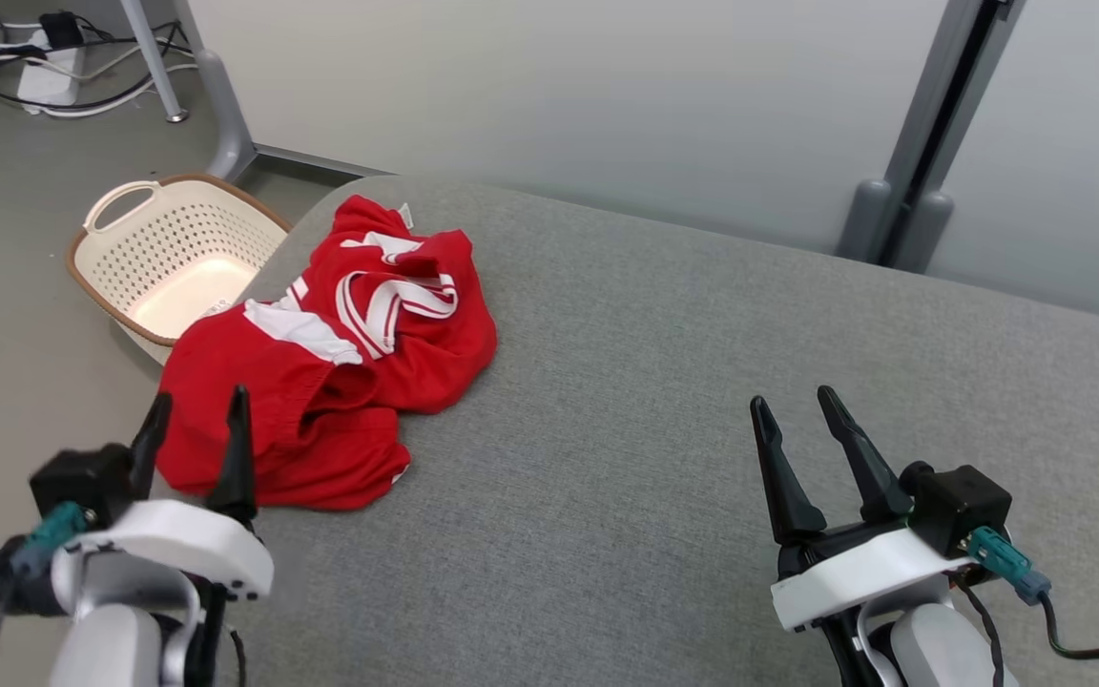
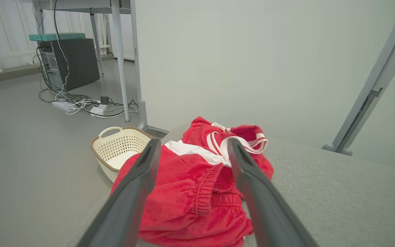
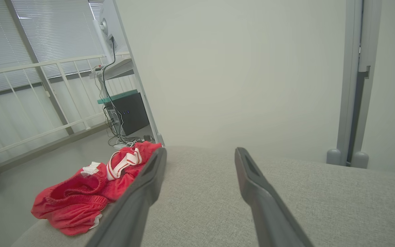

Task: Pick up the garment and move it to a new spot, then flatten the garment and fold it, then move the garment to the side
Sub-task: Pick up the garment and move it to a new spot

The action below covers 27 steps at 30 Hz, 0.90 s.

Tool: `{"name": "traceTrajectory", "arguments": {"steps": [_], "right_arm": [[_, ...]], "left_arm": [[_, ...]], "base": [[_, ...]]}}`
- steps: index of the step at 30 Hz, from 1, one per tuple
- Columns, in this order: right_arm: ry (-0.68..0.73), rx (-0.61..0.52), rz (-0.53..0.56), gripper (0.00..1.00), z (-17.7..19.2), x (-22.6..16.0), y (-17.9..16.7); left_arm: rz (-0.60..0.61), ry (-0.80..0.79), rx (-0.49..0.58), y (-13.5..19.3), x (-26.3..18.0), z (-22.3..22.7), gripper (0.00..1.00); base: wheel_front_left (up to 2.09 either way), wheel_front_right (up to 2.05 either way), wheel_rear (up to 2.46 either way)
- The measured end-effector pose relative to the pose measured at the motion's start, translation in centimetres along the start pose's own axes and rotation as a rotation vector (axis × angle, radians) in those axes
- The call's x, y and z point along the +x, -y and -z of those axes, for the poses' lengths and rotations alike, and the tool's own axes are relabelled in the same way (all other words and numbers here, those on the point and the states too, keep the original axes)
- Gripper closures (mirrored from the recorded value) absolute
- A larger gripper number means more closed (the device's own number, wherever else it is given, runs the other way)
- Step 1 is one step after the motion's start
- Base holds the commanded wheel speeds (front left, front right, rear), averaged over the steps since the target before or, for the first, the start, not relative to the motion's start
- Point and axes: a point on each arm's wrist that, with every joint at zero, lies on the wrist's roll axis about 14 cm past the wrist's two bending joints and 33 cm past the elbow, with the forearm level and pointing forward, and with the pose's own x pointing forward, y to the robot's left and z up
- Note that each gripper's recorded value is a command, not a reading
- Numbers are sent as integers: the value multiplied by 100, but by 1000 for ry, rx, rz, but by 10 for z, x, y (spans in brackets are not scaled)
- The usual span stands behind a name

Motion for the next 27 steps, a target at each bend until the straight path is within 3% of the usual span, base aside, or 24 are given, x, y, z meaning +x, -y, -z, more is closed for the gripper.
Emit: {"name": "traceTrajectory", "arguments": {"steps": [4,12,22,27], "right_arm": [[-5,-1,21,0,3,-1,10],[-2,-6,88,0,4,-4,39],[-18,-1,165,0,12,-14,70],[-20,0,189,0,14,-17,79]], "left_arm": [[26,-124,-19,-1,21,3,0],[106,-465,44,9,56,33,0],[153,-842,120,13,52,103,0],[136,-903,140,7,53,119,0]], "base": [[0,0,0],[0,0,0],[0,0,0],[0,0,0]]}}
